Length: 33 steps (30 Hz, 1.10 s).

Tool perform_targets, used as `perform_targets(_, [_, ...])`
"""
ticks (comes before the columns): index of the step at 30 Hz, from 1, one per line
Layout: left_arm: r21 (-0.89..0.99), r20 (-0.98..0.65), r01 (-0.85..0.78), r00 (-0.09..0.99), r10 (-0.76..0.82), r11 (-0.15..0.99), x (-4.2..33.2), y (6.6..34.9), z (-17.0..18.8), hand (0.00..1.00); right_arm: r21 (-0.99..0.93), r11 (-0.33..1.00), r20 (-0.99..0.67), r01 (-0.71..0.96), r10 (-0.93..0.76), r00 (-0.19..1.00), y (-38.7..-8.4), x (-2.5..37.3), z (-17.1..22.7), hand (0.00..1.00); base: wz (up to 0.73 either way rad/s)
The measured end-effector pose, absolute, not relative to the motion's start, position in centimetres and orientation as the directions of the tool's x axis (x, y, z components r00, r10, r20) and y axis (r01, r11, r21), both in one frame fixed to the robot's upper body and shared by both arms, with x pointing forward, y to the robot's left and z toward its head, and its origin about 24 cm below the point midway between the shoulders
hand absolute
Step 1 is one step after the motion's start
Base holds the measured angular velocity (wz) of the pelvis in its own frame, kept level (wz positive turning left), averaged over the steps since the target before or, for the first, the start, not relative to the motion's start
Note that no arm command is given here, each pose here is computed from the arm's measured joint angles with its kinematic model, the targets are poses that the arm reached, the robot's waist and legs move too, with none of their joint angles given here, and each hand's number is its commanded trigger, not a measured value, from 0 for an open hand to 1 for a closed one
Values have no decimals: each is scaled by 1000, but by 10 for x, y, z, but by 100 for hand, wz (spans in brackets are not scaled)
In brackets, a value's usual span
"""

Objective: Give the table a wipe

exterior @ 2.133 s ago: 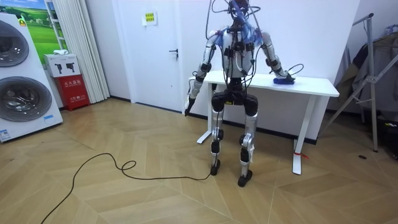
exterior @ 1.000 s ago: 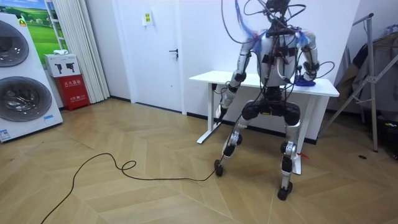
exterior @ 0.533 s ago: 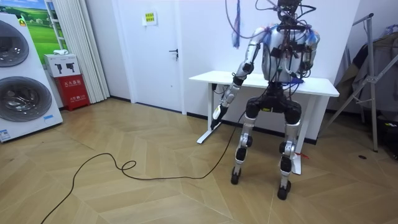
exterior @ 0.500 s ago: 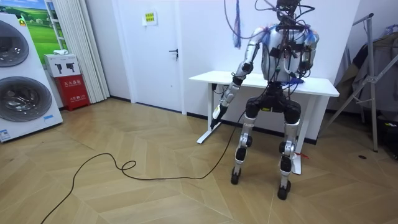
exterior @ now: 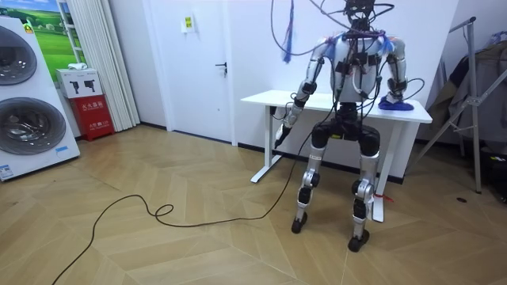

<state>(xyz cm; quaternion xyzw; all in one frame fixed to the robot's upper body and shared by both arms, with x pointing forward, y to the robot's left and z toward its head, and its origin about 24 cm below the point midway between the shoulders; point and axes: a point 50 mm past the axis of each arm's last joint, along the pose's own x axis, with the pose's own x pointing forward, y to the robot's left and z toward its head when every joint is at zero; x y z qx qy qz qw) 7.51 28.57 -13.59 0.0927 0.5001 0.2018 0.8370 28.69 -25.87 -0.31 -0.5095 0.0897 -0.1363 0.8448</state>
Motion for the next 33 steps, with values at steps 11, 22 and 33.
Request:
perform_targets(11, [319,-843,-240,371,390,917,57,278,-142,0,-903,382,143,196,-163,976,-222,340,54,100,8])
perform_targets(22, [345,-856,-286,296,425,894,25,290,-141,0,-841,481,11,247,-441,897,-295,271,-3,100,17])
perform_targets(33, [303,-806,-287,431,405,909,65,283,-136,0,-866,451,-36,216,-487,873,-301,251,-16,14,-13])
